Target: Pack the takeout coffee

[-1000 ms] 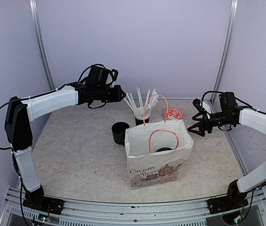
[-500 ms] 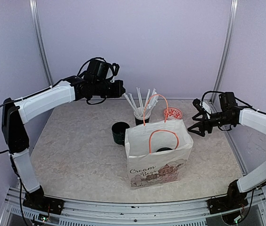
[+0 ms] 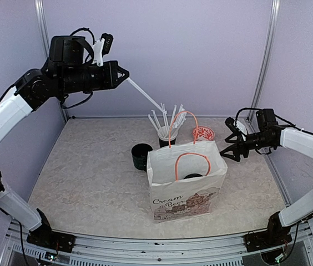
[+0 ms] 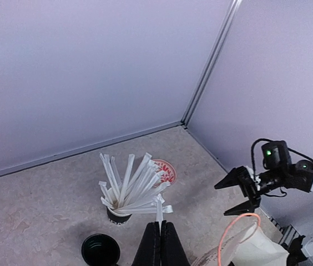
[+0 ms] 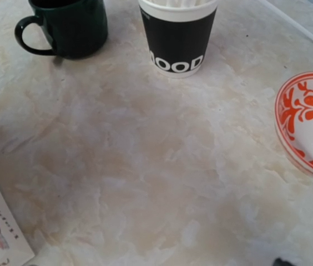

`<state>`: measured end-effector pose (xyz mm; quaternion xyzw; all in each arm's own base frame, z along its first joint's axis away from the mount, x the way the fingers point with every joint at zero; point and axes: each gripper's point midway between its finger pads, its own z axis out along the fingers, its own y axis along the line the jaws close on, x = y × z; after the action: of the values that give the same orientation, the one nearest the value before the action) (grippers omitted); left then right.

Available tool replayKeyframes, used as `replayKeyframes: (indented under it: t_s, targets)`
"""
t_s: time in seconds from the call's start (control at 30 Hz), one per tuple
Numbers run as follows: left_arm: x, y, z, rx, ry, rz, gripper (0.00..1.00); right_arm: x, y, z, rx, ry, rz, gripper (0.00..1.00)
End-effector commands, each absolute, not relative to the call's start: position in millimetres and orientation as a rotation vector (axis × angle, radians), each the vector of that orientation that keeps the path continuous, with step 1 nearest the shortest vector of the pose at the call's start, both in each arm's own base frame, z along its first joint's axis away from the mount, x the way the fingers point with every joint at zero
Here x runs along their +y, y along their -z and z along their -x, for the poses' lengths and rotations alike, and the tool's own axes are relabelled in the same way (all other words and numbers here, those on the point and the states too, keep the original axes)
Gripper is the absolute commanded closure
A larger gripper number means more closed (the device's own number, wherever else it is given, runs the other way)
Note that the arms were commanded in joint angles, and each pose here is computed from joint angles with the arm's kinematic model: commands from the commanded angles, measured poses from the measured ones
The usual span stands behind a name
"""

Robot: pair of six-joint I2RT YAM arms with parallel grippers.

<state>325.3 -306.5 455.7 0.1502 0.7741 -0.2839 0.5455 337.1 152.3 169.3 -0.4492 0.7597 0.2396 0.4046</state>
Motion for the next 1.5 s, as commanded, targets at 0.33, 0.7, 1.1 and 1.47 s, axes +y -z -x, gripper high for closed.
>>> replayKeyframes:
  t_s: [0.33,0.7,1.1,1.47]
  targets:
    - [-257,-529,-200,1.664,0.944,-0.500,1.00,156,-173,-341,1.926,-0.606,1.141,0.11]
    - [-330,-485,-165,1.721,1.149,-0.780,1.00,155,-180,-339,1.905,-0.588,1.141,0.11]
    - [-430,-405,-187,1.784,1.132,-0.892,1.00,155,-183,-337,1.892,-0.584,1.144,0.11]
    - [-469,-362,-198,1.860,1.057,-1.002,0.65,155,-183,-338,1.894,-0.578,1.147,0.11]
